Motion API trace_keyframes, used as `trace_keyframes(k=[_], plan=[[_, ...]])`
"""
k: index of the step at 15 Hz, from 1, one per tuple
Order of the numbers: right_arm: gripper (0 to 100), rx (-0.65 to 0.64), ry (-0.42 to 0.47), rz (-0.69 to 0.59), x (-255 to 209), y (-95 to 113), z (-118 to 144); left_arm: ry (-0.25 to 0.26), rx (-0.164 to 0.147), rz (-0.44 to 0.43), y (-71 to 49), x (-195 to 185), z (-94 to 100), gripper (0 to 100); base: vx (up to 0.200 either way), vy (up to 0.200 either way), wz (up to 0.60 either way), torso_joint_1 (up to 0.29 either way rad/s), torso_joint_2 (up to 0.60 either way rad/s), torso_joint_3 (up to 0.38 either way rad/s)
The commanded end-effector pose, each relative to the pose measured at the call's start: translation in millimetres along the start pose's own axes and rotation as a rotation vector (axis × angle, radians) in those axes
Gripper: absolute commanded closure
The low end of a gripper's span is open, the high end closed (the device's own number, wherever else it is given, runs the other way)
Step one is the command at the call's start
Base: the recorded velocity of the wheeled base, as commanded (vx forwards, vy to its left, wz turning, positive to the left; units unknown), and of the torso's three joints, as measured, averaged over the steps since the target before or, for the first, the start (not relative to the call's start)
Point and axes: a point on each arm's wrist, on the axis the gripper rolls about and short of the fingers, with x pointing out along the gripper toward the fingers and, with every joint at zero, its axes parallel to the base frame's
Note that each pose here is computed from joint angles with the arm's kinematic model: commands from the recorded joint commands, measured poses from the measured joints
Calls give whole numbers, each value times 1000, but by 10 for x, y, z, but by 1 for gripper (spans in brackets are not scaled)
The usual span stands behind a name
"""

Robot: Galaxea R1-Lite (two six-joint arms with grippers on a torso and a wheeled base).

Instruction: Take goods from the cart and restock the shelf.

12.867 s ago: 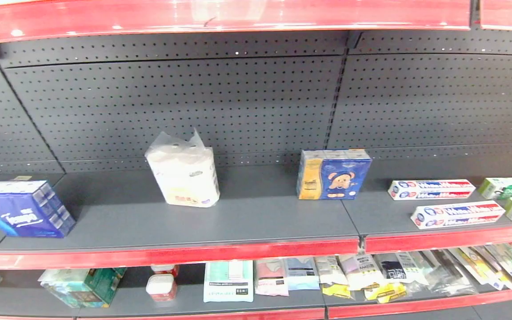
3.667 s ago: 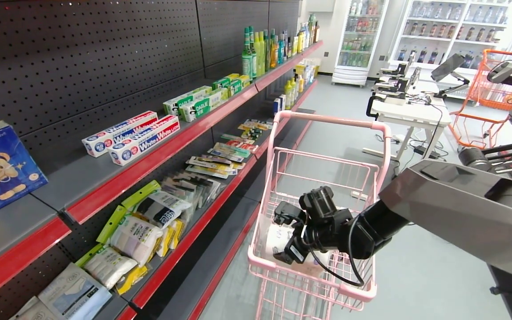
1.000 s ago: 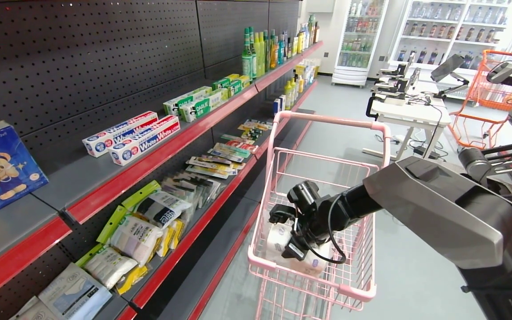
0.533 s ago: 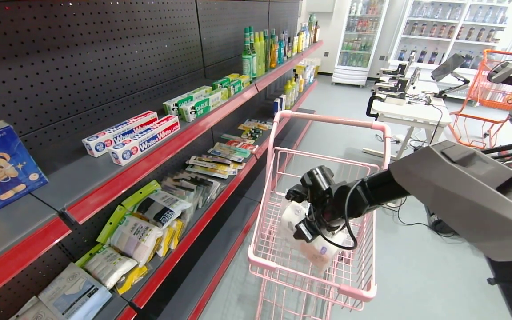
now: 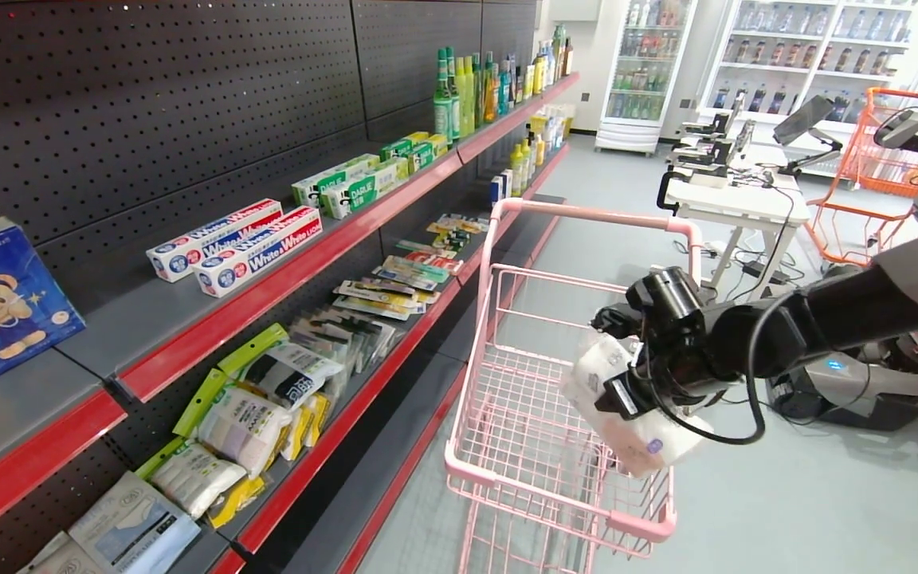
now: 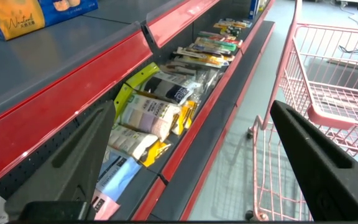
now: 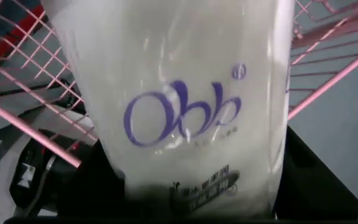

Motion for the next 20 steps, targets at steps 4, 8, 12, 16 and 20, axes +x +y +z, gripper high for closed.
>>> trace_keyframes(k=[4, 8, 12, 16, 20], plan=[[100, 37, 22, 8, -233, 54, -265, 1, 0, -2, 0, 1, 0, 0, 0, 0, 0, 0, 0, 0], [100, 31, -18, 12, -373, 85, -236, 1, 0, 2, 0, 1, 0, 0, 0, 0, 0, 0, 0, 0], [100, 63, -194, -33, -791, -26, -108, 1, 0, 0, 0, 1, 1, 0, 0, 0, 0, 0, 0, 0], [100, 189, -391, -185, -1688, -420, -503, 1, 0, 0, 0, 1, 1, 0, 0, 0, 0, 0, 0, 0], [100, 205, -696, -205, -2582, -301, -1475, 1, 0, 2, 0, 1, 0, 0, 0, 0, 0, 0, 0, 0]])
